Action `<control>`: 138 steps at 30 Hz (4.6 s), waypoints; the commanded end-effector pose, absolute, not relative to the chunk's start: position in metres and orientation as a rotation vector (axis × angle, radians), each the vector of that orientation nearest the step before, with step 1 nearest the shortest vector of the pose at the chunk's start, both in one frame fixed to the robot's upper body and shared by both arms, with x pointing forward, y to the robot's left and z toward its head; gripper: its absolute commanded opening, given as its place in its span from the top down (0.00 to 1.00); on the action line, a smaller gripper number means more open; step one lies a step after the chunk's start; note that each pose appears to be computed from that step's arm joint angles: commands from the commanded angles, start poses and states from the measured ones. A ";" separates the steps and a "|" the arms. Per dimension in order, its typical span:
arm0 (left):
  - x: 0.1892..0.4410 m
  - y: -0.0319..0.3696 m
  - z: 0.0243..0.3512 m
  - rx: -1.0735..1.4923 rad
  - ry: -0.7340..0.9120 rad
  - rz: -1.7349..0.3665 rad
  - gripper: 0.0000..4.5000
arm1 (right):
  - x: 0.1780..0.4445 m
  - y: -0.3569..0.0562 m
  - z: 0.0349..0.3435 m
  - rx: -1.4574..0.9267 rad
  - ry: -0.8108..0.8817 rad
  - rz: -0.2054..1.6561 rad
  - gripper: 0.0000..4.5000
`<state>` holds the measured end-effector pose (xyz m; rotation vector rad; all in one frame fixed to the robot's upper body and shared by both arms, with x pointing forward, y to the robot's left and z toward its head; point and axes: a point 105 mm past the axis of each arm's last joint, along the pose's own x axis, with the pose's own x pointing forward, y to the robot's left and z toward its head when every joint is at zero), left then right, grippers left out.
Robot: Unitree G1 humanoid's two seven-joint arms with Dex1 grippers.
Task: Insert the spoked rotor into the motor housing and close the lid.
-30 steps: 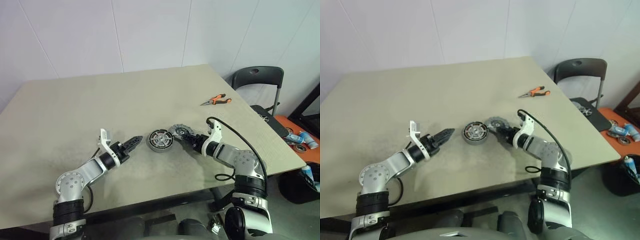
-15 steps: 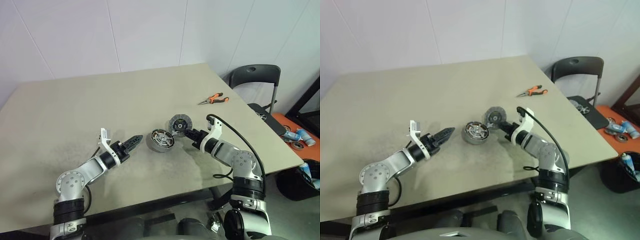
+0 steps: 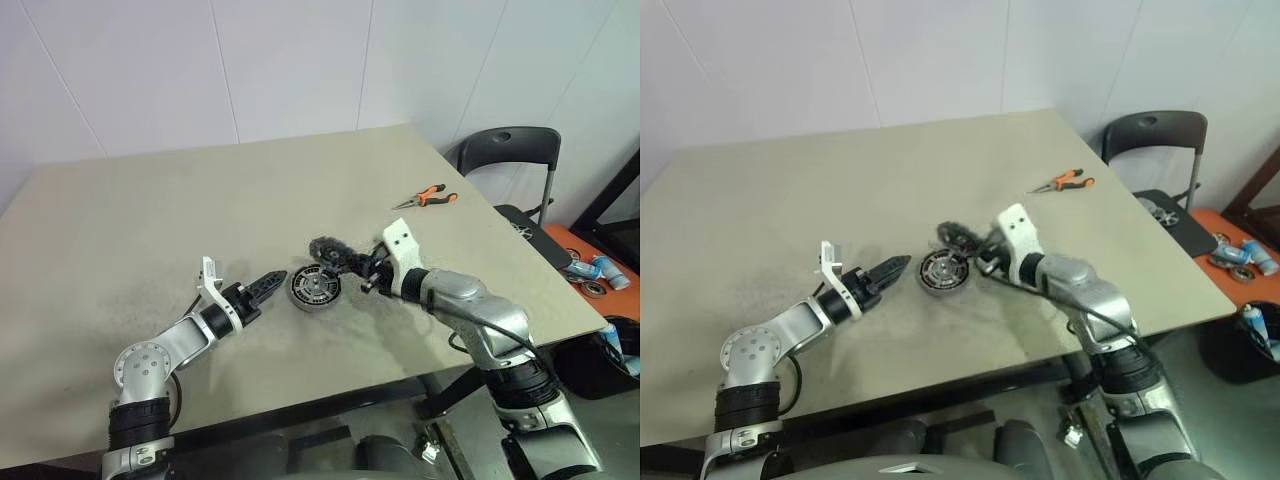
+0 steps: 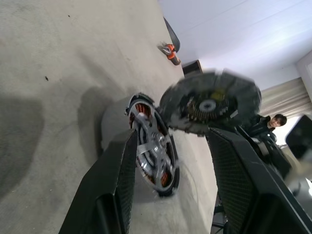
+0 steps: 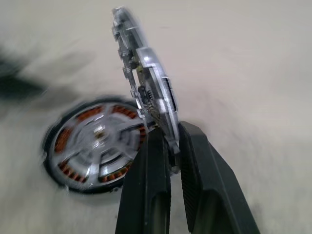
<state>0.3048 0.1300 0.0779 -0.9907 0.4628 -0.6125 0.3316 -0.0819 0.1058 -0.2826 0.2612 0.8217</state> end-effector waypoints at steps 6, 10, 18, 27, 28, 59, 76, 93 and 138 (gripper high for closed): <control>0.304 0.133 0.086 -0.973 0.429 -0.619 0.46 | 0.330 -0.063 0.122 -0.598 0.058 0.981 0.95; 0.304 0.135 0.085 -0.975 0.427 -0.610 0.46 | 0.333 -0.059 0.121 -0.605 0.042 0.965 0.95; 0.304 0.136 0.084 -0.979 0.422 -0.602 0.46 | 0.345 -0.069 0.128 -0.490 0.043 0.846 0.95; 0.306 0.135 0.084 -0.978 0.421 -0.608 0.46 | 0.353 -0.080 0.127 -0.420 0.075 0.766 0.95; 0.307 0.135 0.084 -0.977 0.422 -0.608 0.46 | 0.353 -0.079 0.124 -0.452 0.067 0.768 0.95; 0.308 0.137 0.085 -0.988 0.400 -0.593 0.46 | 0.310 -0.098 0.060 -0.771 0.283 1.190 0.33; 0.307 0.147 0.088 -0.982 0.376 -0.571 0.46 | 0.342 -0.063 0.115 -0.376 0.185 1.066 0.01; 0.303 0.142 0.090 -0.974 0.394 -0.576 0.46 | 0.353 -0.044 0.081 -0.371 0.238 0.983 0.01; 0.304 0.145 0.087 -0.980 0.398 -0.565 0.46 | 0.353 -0.030 0.078 -0.155 0.320 0.956 0.32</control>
